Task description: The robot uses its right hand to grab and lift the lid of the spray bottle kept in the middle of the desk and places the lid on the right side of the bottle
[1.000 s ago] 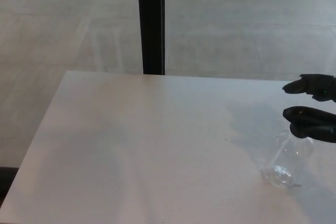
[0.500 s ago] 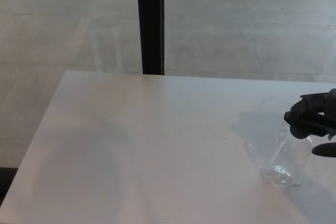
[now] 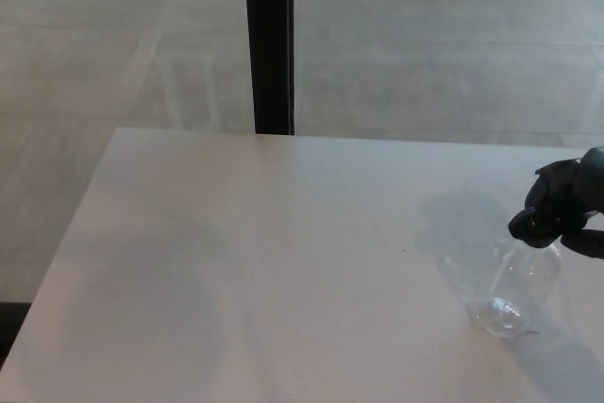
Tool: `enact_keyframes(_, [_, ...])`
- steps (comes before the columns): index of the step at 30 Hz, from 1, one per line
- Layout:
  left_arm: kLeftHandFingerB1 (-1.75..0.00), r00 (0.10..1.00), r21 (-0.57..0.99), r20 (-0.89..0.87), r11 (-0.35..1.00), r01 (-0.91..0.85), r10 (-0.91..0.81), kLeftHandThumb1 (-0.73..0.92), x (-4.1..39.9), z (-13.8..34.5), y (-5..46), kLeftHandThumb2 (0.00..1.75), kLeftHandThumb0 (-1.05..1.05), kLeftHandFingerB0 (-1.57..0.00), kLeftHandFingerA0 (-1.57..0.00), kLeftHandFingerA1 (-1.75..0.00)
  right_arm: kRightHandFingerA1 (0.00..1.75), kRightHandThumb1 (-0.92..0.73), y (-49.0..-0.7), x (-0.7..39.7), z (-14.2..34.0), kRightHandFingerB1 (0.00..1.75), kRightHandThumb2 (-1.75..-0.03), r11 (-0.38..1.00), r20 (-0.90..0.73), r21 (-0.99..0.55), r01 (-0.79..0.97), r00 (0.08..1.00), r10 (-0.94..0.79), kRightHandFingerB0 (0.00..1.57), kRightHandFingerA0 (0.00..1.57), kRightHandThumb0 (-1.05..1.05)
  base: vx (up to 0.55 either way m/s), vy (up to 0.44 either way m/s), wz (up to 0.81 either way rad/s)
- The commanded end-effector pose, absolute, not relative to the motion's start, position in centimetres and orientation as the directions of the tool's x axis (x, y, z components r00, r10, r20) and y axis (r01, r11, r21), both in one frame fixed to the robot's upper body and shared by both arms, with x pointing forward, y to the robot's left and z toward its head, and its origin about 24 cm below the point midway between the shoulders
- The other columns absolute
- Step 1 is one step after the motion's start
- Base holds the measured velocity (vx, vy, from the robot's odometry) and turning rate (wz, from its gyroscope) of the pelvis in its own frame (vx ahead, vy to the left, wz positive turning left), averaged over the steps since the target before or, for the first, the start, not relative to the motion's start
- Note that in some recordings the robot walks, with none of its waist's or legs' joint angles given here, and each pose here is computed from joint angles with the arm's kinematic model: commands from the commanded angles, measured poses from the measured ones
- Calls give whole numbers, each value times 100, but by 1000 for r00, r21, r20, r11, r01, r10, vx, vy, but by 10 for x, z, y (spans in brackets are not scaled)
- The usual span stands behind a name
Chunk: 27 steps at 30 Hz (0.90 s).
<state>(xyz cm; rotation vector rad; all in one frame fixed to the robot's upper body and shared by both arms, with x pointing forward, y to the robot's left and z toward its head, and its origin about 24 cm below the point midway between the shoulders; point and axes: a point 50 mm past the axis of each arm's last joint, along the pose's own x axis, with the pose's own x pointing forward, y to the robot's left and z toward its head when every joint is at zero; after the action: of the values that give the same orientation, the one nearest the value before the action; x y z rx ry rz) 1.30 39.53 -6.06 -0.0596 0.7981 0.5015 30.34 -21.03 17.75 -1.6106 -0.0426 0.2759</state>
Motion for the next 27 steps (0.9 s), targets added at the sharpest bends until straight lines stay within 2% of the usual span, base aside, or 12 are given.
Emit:
enact_keyframes(1, [-38,616,155,-661,881,-446,428,85,11,-56,395,66,-77,-43,-59,-50,173,-69,-207,302,191,79,-64,-67,189,-974,215,942,278,89,92,-25,0,0,0])
enact_keyframes(10, [-37,611,146,-663,875,-461,432,89,7,-59,394,67,-85,-44,-58,-48,175,-59,-213,302,193,155,-96,-33,214,-972,231,938,273,70,87,-23,0,0,0])
enact_keyframes(12, [-38,607,147,-663,872,-468,437,89,7,-60,394,67,-89,-44,-58,-48,175,-56,-212,303,195,157,-95,-27,209,-974,224,941,266,68,86,-22,0,0,0])
enact_keyframes(13, [-49,608,149,-662,872,-466,439,69,7,-60,394,112,-88,-34,-50,-58,175,-55,-213,304,198,153,-95,-26,204,-976,218,944,260,69,86,-22,0,0,0])
enact_keyframes(14, [-38,611,149,-662,875,-461,434,85,6,-60,394,70,-98,-42,-57,-49,175,-56,-215,306,205,153,-96,-12,204,-977,213,948,244,67,86,-23,0,0,0])
enact_keyframes(17, [-37,615,141,-657,872,-469,437,90,7,-59,394,68,-92,-43,-57,-49,172,-57,-217,310,214,144,-99,61,211,-977,202,956,204,71,101,-15,0,0,0])
enact_keyframes(21, [-50,616,143,-656,873,-467,437,71,7,-59,394,112,-86,-35,-49,-58,175,-56,-224,317,232,145,-113,181,221,-965,192,963,156,75,94,-22,0,0,0])
enact_keyframes(22, [-37,620,144,-655,877,-459,432,92,7,-59,394,68,-91,-41,-56,-48,175,-54,-227,319,236,145,-115,193,225,-962,195,963,147,75,93,-22,0,0,0])
enact_keyframes(23, [-48,618,145,-655,875,-463,435,73,7,-59,394,115,-89,-30,-50,-58,174,-54,-229,322,240,143,-113,206,228,-959,197,963,143,75,91,-21,0,0,0])
enact_keyframes(24, [-49,616,140,-657,873,-467,435,77,7,-59,395,115,-98,-36,-50,-56,170,-56,-234,324,246,141,-110,224,235,-953,202,963,133,77,94,-23,0,0,0])
enact_keyframes(26, [-50,614,142,-657,872,-468,437,70,6,-59,395,112,-89,-36,-51,-58,133,-54,-242,328,256,116,-111,267,231,-943,198,968,98,88,117,-27,0,0,0])
enact_keyframes(27, [-37,613,143,-658,871,-469,438,91,6,-60,395,68,-91,-42,-58,-47,169,-56,-245,329,259,147,-106,274,231,-941,199,969,87,73,91,-24,0,0,0])
